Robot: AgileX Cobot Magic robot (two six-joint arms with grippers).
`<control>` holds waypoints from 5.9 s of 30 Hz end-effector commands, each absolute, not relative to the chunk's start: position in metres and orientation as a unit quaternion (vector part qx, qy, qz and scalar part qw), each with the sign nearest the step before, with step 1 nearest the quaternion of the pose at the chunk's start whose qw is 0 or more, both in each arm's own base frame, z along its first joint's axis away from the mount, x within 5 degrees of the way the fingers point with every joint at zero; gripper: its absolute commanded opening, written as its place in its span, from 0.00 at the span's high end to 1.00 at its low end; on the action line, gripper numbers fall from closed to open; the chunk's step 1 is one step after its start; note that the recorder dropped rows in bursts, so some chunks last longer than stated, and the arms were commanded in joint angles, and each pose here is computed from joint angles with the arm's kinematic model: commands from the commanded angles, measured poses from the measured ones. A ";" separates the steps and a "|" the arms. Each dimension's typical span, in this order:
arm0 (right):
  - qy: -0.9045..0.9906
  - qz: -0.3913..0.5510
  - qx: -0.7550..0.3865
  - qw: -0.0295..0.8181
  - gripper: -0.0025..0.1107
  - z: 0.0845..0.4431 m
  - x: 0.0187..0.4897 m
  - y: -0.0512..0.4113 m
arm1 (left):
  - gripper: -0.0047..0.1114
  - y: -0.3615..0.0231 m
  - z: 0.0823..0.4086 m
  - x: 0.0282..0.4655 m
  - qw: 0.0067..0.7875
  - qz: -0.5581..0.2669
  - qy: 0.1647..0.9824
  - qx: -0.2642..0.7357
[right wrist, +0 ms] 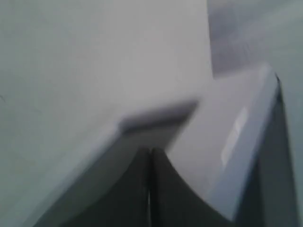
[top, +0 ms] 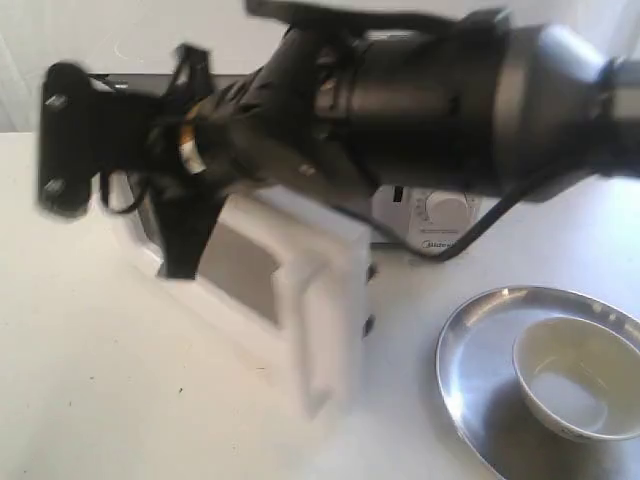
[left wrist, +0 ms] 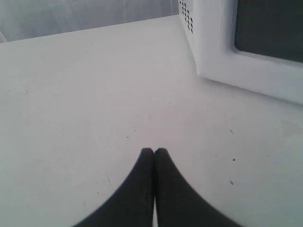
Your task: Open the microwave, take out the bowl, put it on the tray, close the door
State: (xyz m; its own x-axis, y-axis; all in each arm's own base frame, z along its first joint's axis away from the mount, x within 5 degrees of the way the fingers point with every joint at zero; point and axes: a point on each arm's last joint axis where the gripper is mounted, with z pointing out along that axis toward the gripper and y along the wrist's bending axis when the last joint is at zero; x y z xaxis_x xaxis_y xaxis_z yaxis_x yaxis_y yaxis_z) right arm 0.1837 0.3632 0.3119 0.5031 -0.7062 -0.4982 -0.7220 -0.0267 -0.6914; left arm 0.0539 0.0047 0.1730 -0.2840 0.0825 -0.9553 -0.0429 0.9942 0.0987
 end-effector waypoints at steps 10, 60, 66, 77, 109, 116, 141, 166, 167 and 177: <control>0.744 -0.103 -0.367 0.549 0.98 0.374 0.249 0.259 | 0.96 0.005 0.174 0.054 0.600 0.049 0.798 0.009; 0.679 0.110 -0.079 0.721 0.98 0.217 0.054 0.012 | 0.96 0.005 0.174 0.054 0.600 0.049 0.798 0.009; 0.689 0.110 -0.079 0.712 0.98 0.209 0.055 0.013 | 0.96 0.005 0.174 0.054 0.600 0.049 0.798 0.009; 0.684 0.130 -0.077 0.713 0.98 0.210 0.054 0.015 | 0.96 0.005 0.174 0.054 0.600 0.049 0.798 0.009; 0.695 0.149 -0.096 0.696 0.98 0.207 0.053 0.020 | 0.96 0.005 0.174 0.054 0.600 0.049 0.798 0.009; 0.710 0.147 -0.100 0.681 0.98 0.203 0.053 0.020 | 0.96 0.005 0.174 0.054 0.600 0.049 0.798 0.009; 0.710 0.147 -0.100 0.681 0.98 0.203 0.053 0.020 | 0.96 0.005 0.174 0.054 0.600 0.049 0.798 0.009; 0.710 0.147 -0.100 0.681 0.98 0.203 0.053 0.020 | 0.96 0.005 0.174 0.054 0.600 0.049 0.798 0.009; 0.710 0.147 -0.100 0.681 0.98 0.203 0.053 0.020 | 0.96 0.005 0.174 0.054 0.600 0.049 0.798 0.009; 0.710 0.147 -0.100 0.681 0.98 0.203 0.053 0.020 | 0.96 0.005 0.174 0.054 0.600 0.049 0.798 0.009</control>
